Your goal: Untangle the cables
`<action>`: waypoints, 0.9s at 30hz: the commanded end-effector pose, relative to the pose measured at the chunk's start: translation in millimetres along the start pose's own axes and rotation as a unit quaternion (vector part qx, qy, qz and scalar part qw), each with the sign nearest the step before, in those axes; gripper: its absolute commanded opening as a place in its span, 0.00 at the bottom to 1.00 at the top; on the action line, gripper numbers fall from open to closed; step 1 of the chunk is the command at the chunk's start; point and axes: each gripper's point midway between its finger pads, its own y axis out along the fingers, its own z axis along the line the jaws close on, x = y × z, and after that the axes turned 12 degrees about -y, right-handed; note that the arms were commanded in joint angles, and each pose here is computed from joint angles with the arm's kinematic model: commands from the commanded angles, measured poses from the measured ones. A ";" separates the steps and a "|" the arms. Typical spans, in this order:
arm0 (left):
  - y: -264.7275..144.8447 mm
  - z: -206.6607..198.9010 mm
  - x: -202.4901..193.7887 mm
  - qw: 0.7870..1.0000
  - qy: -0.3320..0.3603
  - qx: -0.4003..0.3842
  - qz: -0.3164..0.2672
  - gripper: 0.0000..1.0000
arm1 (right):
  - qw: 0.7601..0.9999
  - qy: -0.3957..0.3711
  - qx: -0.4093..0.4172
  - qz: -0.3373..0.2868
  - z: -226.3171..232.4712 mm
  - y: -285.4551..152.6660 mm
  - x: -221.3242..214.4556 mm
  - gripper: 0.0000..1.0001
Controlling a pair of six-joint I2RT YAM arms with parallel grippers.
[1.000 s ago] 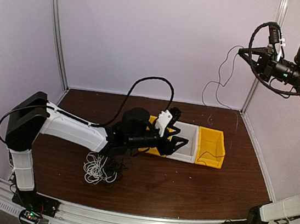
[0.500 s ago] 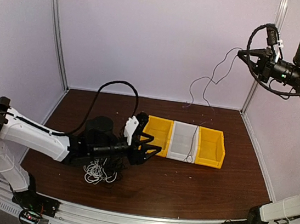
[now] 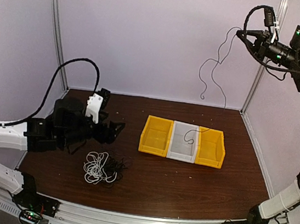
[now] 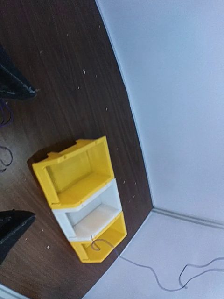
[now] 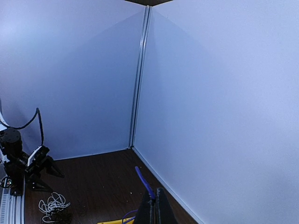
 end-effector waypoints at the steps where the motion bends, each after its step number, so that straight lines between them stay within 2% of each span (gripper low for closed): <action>1: 10.6 75.3 52.9 0.991 0.007 0.133 0.011 0.83 | 0.999 -0.014 -0.007 -0.034 -6.1 0.4 25.5 0.00; 4: 28.5 107.5 80.8 0.986 0.008 0.167 0.004 0.82 | 0.999 -0.013 -0.008 -0.034 -10.1 6.6 22.4 0.00; 8: 48.6 127.4 105.0 0.983 0.021 0.182 -0.001 0.80 | 0.999 -0.016 -0.011 -0.031 -14.1 18.7 16.2 0.00; 14: 40.3 173.1 93.6 0.988 -0.037 0.145 -0.025 0.78 | 0.999 -0.035 -0.008 -0.026 -11.5 35.2 13.0 0.00; 24: 27.8 192.3 98.8 0.979 0.008 0.199 -0.035 0.76 | 0.997 -0.062 0.027 -0.033 19.3 79.1 19.8 0.00; 27: 28.4 195.4 93.2 0.978 0.012 0.206 -0.022 0.76 | 0.996 -0.074 0.036 -0.038 32.2 91.7 26.4 0.00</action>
